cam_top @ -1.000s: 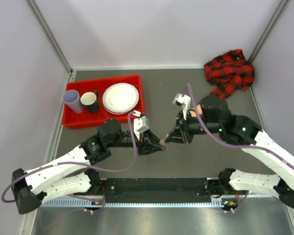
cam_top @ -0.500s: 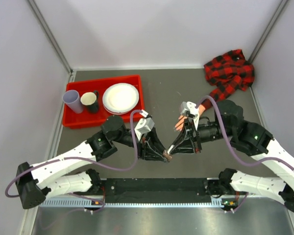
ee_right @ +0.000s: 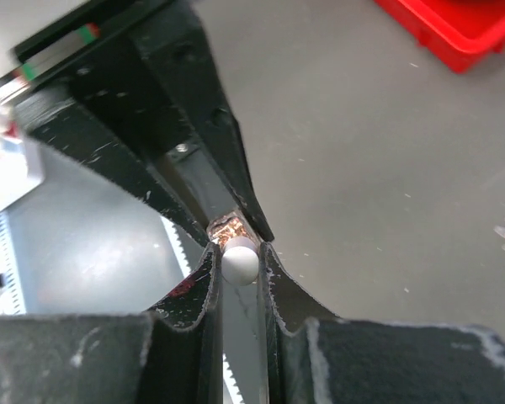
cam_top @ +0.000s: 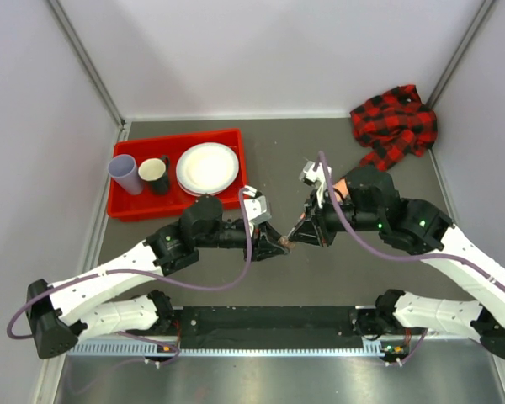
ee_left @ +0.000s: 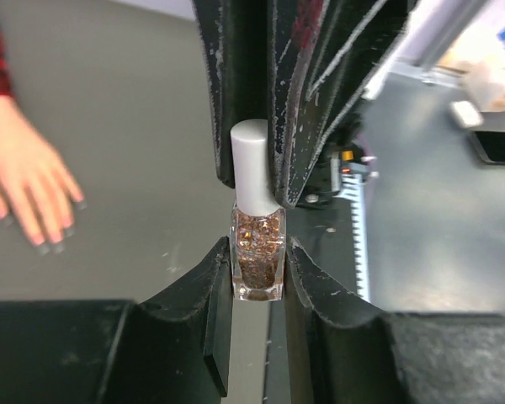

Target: Paint the nails

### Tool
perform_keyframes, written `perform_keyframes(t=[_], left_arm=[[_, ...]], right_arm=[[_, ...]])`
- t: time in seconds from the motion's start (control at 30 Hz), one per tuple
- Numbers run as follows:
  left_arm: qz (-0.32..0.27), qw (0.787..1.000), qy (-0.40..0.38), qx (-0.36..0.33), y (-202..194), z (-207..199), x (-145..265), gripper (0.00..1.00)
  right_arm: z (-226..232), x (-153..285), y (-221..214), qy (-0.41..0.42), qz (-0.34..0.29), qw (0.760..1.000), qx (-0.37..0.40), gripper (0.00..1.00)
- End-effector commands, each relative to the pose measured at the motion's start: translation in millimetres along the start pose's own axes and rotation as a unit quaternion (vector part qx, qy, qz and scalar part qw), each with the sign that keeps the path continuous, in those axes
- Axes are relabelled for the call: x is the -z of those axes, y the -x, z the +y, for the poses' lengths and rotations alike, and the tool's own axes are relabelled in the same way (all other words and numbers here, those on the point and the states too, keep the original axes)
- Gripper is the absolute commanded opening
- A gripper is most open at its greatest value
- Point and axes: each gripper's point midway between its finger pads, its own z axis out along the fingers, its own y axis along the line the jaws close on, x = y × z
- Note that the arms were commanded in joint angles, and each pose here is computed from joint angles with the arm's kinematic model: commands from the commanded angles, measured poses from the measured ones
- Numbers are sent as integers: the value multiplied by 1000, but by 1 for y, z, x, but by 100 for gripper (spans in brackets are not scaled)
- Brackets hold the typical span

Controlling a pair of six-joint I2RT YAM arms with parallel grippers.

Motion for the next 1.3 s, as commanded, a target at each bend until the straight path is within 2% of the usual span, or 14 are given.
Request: perform_keyframes(t=[0.0, 0.17, 0.47, 0.63, 0.77, 1.27], left_arm=[[-25, 995, 88, -40, 23, 31, 1, 0], [-9, 994, 107, -35, 6, 40, 1, 0], [-15, 995, 90, -36, 8, 35, -1, 0], [-11, 997, 66, -28, 3, 27, -3, 0], [-20, 998, 44, -32, 8, 19, -5, 0], [-29, 997, 60, -34, 14, 23, -2, 0]], right_arm=[[-9, 9, 16, -45, -21, 999, -4, 0], [-12, 8, 16, -54, -19, 998, -6, 0], [-18, 12, 16, -71, -30, 997, 3, 0], [-2, 18, 22, -30, -55, 998, 24, 0], [-6, 19, 16, -39, -54, 997, 26, 0], [-7, 19, 8, -38, -40, 998, 19, 0]])
